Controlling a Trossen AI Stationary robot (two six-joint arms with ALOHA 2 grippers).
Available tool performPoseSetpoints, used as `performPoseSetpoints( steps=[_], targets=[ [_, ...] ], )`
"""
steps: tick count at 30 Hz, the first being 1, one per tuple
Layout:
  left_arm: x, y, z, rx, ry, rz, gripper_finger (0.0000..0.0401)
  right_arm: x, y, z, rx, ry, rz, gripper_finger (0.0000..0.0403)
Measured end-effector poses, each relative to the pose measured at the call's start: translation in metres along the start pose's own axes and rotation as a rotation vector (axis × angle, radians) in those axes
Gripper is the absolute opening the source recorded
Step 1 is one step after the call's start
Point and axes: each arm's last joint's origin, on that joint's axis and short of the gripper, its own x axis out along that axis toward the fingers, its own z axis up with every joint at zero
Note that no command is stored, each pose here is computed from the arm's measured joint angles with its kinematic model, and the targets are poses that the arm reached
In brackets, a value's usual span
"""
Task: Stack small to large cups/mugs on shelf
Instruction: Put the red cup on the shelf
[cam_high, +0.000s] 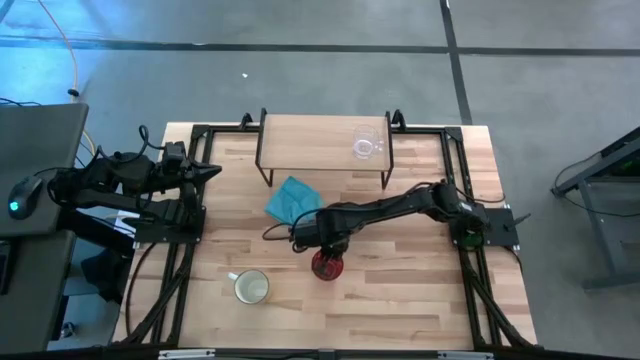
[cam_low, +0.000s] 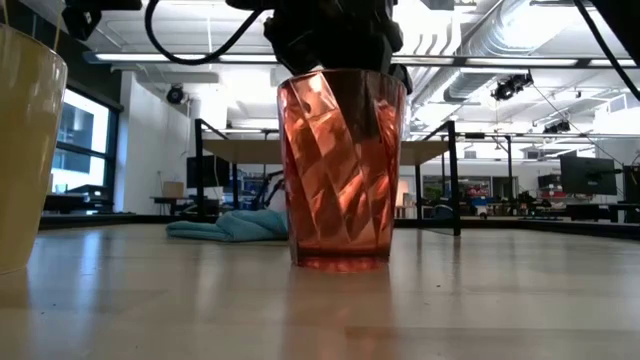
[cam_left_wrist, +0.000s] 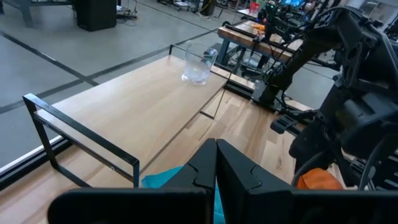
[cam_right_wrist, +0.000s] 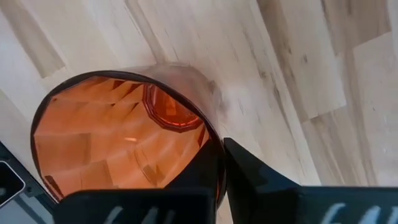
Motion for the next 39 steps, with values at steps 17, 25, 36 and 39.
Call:
performPoseSetpoints(
  steps=[17,25,36,39],
  targets=[
    [0.0,0.0,0.0,0.004,0.0,0.0,0.0001,-0.078,-0.043,0.012,0.036,-0.061,0.021,0.0],
    [0.0,0.0,0.0,0.004,0.0,0.0,0.0001,-0.112,-0.088,0.027,0.116,-0.119,0.053,0.0],
    [0.0,0.0,0.0,0.017,0.002,0.001,0.0001,-0.129,-0.132,0.039,0.176,-0.169,0.069,0.0],
    [0.0,0.0,0.0,0.019,0.001,0.003,0.0001,-0.13,-0.141,0.041,0.184,-0.172,0.071,0.0]
  ],
)
